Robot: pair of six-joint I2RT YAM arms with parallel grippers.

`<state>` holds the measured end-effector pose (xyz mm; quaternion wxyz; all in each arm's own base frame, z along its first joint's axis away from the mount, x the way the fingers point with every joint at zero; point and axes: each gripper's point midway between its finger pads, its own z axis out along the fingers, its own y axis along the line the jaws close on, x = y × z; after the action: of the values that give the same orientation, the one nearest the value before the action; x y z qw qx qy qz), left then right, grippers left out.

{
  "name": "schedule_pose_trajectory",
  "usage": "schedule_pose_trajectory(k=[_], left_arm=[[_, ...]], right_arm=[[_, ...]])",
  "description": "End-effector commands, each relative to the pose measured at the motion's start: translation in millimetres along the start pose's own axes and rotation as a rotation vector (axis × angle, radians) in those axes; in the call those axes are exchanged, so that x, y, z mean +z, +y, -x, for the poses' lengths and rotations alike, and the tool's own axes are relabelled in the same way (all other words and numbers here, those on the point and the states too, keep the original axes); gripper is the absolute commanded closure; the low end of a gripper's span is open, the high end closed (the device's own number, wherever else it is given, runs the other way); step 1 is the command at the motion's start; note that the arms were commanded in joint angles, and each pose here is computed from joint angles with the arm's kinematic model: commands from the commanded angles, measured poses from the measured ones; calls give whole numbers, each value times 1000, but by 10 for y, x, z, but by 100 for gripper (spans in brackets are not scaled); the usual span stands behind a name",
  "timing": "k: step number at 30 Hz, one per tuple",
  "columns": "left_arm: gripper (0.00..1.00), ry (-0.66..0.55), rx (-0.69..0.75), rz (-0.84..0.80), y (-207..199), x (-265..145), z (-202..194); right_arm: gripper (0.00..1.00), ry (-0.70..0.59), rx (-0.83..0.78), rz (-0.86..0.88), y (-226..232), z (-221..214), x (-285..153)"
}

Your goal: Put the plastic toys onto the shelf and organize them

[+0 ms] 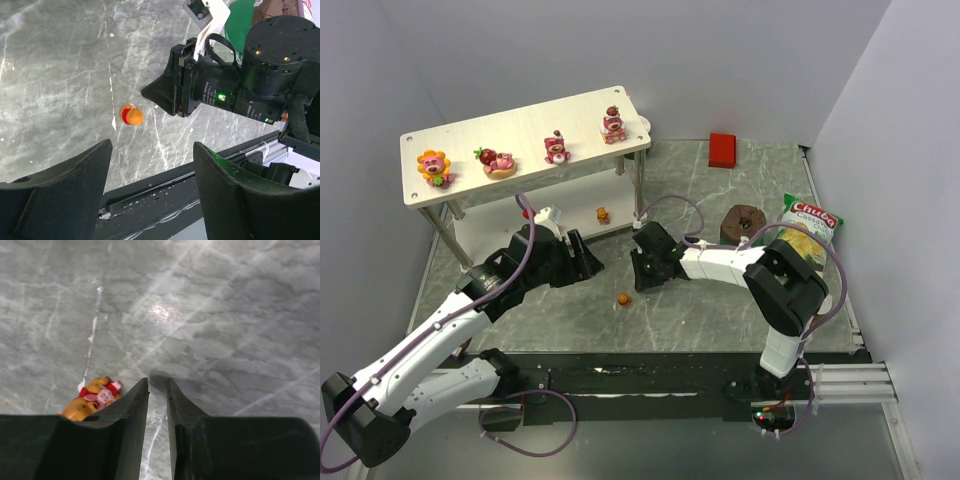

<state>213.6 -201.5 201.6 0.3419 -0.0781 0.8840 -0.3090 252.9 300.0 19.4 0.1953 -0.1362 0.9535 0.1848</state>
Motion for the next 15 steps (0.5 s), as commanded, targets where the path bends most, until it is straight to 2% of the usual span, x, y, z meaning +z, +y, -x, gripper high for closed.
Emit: schedule_pose_trajectory(k=[1,15], left_arm=[[29,-18,-40,6,-10,9,22],[26,33,-75,49,141,78,-152]], right_arm=[[73,1,-6,79,155,34,63],[80,96,-19,117,358,-395,79]])
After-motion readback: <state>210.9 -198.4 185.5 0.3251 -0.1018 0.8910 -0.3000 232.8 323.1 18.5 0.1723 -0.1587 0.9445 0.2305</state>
